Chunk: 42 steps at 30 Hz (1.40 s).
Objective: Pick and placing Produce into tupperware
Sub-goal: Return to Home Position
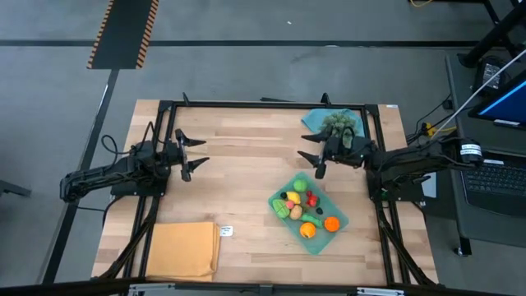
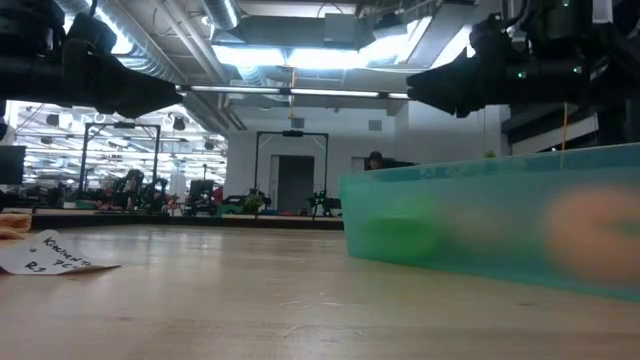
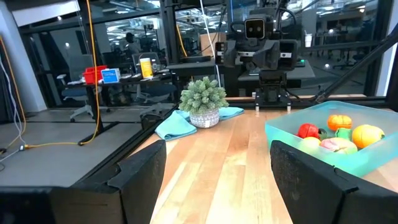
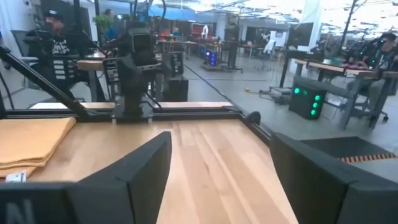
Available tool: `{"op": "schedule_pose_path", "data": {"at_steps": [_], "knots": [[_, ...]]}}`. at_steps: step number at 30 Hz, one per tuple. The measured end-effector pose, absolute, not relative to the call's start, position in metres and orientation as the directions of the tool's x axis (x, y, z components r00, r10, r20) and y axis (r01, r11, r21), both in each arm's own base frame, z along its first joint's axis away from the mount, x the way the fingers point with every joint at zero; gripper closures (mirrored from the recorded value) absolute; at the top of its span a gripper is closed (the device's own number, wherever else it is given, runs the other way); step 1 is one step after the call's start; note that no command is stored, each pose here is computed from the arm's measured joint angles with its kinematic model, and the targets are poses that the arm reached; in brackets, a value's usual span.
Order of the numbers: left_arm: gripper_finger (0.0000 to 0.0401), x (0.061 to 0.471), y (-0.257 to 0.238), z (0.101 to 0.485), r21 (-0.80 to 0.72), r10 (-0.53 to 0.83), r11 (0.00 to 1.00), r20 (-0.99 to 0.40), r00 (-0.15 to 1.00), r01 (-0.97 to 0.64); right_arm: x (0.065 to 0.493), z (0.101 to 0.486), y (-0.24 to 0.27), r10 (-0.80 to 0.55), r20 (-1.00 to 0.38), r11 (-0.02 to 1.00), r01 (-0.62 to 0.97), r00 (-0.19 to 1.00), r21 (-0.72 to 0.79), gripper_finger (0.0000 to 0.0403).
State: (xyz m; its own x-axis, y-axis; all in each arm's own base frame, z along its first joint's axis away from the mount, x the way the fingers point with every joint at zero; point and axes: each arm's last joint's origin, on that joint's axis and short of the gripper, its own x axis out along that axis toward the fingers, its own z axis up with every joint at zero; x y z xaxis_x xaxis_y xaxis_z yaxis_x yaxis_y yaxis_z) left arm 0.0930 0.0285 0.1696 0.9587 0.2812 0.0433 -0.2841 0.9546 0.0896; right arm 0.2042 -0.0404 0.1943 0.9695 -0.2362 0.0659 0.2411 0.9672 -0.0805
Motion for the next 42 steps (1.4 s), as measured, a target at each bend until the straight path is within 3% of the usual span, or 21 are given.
{"op": "schedule_pose_path", "data": {"at_steps": [11, 17, 21, 30, 42], "knots": [[0.0122, 0.093, 0.029, 0.170, 0.090, 0.282, 0.955, 0.043, 0.959, -0.284, 0.186, 0.205, -0.039, -0.245, 0.012, 0.968, 0.245, 0.970, -0.050, 0.0130], [0.0122, 0.093, 0.029, 0.170, 0.090, 0.282, 0.955, 0.043, 0.959, -0.284, 0.154, 0.217, -0.019, -0.161, 0.094, 0.979, 0.171, 0.983, -0.111, 0.0130], [0.0122, 0.093, 0.029, 0.170, 0.090, 0.282, 0.954, 0.043, 0.959, -0.285, 0.134, 0.195, -0.013, -0.128, 0.156, 0.986, 0.143, 0.979, -0.087, 0.0130], [0.0122, 0.093, 0.029, 0.170, 0.090, 0.282, 0.954, 0.043, 0.958, -0.285, 0.118, 0.191, -0.006, 0.088, 0.213, 0.995, -0.076, 0.973, -0.067, 0.0130], [0.0122, 0.093, 0.029, 0.170, 0.090, 0.282, 0.954, 0.043, 0.958, -0.285, 0.101, 0.187, 0.001, 0.143, 0.205, 0.989, -0.134, 0.968, -0.057, 0.0130]]}}
